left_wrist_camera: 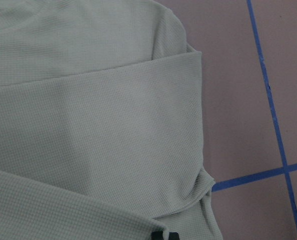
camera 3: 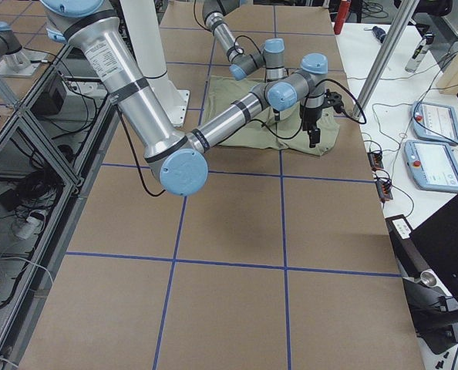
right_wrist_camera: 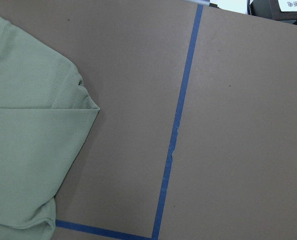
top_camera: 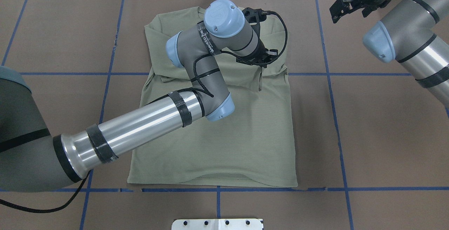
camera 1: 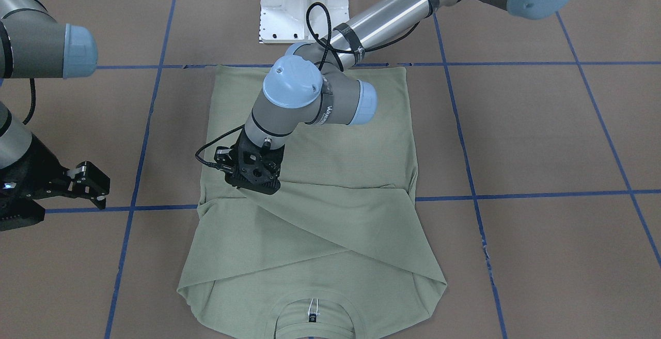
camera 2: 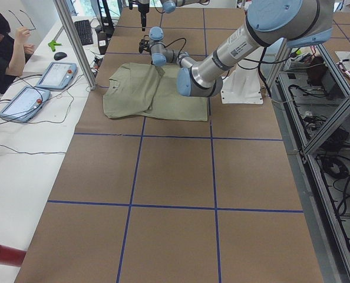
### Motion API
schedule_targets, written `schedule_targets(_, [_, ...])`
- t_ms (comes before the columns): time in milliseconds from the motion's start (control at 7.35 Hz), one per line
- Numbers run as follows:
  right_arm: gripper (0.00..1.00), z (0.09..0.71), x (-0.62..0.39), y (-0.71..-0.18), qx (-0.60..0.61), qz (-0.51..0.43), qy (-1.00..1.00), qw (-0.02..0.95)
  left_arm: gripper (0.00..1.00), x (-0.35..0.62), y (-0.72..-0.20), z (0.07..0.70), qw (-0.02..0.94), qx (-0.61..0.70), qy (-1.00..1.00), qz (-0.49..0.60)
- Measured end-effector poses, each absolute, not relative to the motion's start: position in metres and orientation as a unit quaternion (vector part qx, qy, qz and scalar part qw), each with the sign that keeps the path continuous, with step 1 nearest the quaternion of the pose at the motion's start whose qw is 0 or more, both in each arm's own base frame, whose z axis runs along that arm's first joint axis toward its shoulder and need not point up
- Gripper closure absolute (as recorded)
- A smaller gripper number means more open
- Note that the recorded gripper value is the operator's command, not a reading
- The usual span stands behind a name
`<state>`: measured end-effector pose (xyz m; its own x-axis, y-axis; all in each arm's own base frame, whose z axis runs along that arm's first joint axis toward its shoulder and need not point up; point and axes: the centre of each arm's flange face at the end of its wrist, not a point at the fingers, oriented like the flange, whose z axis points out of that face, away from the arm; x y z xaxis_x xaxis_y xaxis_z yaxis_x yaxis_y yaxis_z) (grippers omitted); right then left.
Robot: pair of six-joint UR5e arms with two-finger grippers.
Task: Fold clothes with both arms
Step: 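Carry the sleeve with the left gripper across the shirt body toward the collar, then release the sleeve and move both grippers to the hem corners nearest the robot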
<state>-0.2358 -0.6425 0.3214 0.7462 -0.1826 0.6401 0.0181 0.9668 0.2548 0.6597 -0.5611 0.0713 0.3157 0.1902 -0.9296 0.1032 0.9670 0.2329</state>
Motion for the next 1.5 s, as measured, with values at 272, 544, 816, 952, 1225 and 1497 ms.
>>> schedule_targets(272, [0.00,0.323,-0.236,-0.643,0.116,-0.054,-0.352,0.927,0.00,0.660,-0.561,0.072,0.798,0.130,0.588,0.025])
schedule_targets(544, [0.00,0.326,-0.237,-0.644,0.113,-0.054,-0.350,0.928,0.00,0.649,-0.575,0.074,0.800,0.129,0.585,0.009])
schedule_targets(816, [0.00,0.328,-0.238,-0.640,0.105,-0.040,-0.354,0.929,0.00,0.626,-0.597,0.089,0.816,0.116,0.567,0.008])
schedule_targets(952, [0.00,0.329,-0.242,-0.628,0.096,-0.024,-0.360,0.928,0.00,0.612,-0.597,0.110,0.827,0.113,0.550,0.020])
schedule_targets(1225, [0.00,0.318,-0.271,-0.568,0.073,0.007,-0.385,0.920,0.00,0.559,-0.573,0.176,0.836,0.122,0.533,0.046])
schedule_targets(1497, [0.00,0.293,-0.307,-0.480,0.049,0.043,-0.411,0.909,0.00,0.501,-0.532,0.238,0.833,0.128,0.535,0.051])
